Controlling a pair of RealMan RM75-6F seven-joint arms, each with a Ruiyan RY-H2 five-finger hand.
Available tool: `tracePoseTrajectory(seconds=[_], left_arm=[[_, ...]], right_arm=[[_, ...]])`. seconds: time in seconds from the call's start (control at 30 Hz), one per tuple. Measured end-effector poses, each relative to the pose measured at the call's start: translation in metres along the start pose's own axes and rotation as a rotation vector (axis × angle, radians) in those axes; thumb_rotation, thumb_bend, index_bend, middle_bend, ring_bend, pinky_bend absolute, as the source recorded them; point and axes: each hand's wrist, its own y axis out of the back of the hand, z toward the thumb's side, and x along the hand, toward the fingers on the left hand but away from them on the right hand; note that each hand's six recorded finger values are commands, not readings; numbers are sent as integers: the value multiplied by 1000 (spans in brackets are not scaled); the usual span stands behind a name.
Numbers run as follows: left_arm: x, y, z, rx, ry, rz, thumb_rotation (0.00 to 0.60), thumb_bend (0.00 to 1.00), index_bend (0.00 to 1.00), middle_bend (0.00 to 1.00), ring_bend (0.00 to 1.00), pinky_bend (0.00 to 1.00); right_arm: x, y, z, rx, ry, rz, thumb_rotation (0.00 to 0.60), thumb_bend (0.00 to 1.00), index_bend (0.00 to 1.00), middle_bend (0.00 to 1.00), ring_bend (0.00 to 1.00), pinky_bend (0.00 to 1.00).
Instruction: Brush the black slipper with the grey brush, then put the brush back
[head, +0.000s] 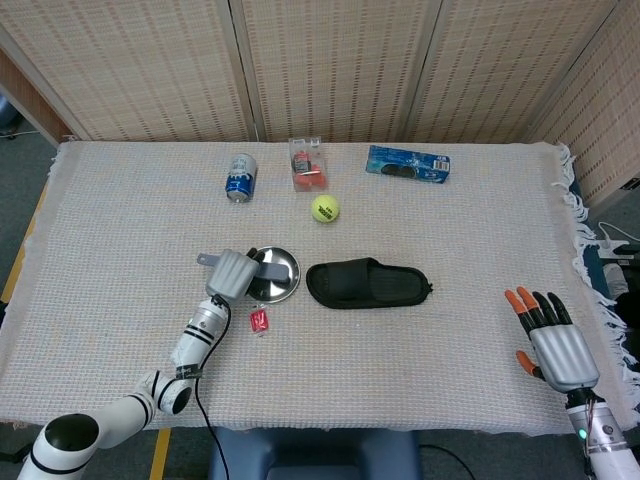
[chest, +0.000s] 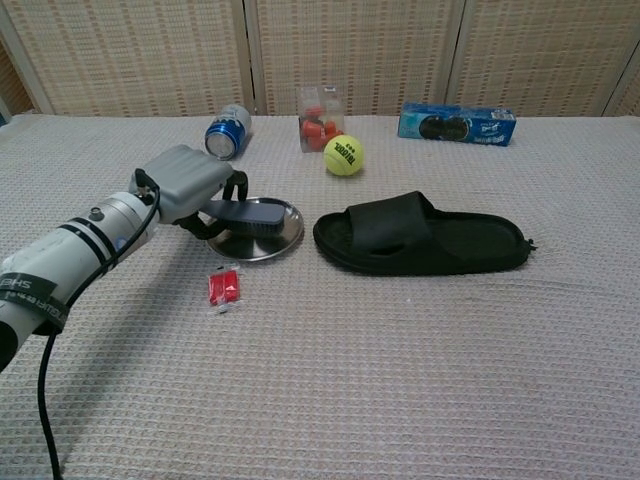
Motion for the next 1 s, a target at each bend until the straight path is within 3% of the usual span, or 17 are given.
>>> tracePoseTrajectory(seconds=[0.37, 0.43, 0.57, 0.63, 0.87, 1.0], left_arm=[[-6, 20, 1, -9, 6, 52, 600, 417, 450, 492, 776, 1000], [-7, 23, 3, -8, 7, 54, 600, 418, 447, 492, 776, 1000], [-7, 29, 8, -19, 9, 55, 600, 418, 445, 489, 777, 1000], [-7, 31, 11, -24, 10, 55, 600, 418, 442, 487, 776, 1000], [-6, 37, 16, -32, 7, 63, 600, 419, 442, 487, 776, 1000], [-6, 38, 17, -33, 6, 64, 600, 419, 441, 486, 776, 1000]], right_arm=[[-47, -10, 33, 28, 131, 84, 600, 216, 0, 0, 0, 0], [-61, -14, 46, 51, 167, 106, 600, 259, 0, 0, 0, 0], [-84, -21, 69, 83, 225, 142, 600, 509, 0, 0, 0, 0], [-97, -23, 82, 101, 253, 142, 600, 589, 0, 0, 0, 0], [-122, -32, 113, 150, 322, 155, 600, 615, 0, 0, 0, 0], [-125, -33, 116, 158, 326, 158, 600, 619, 0, 0, 0, 0]])
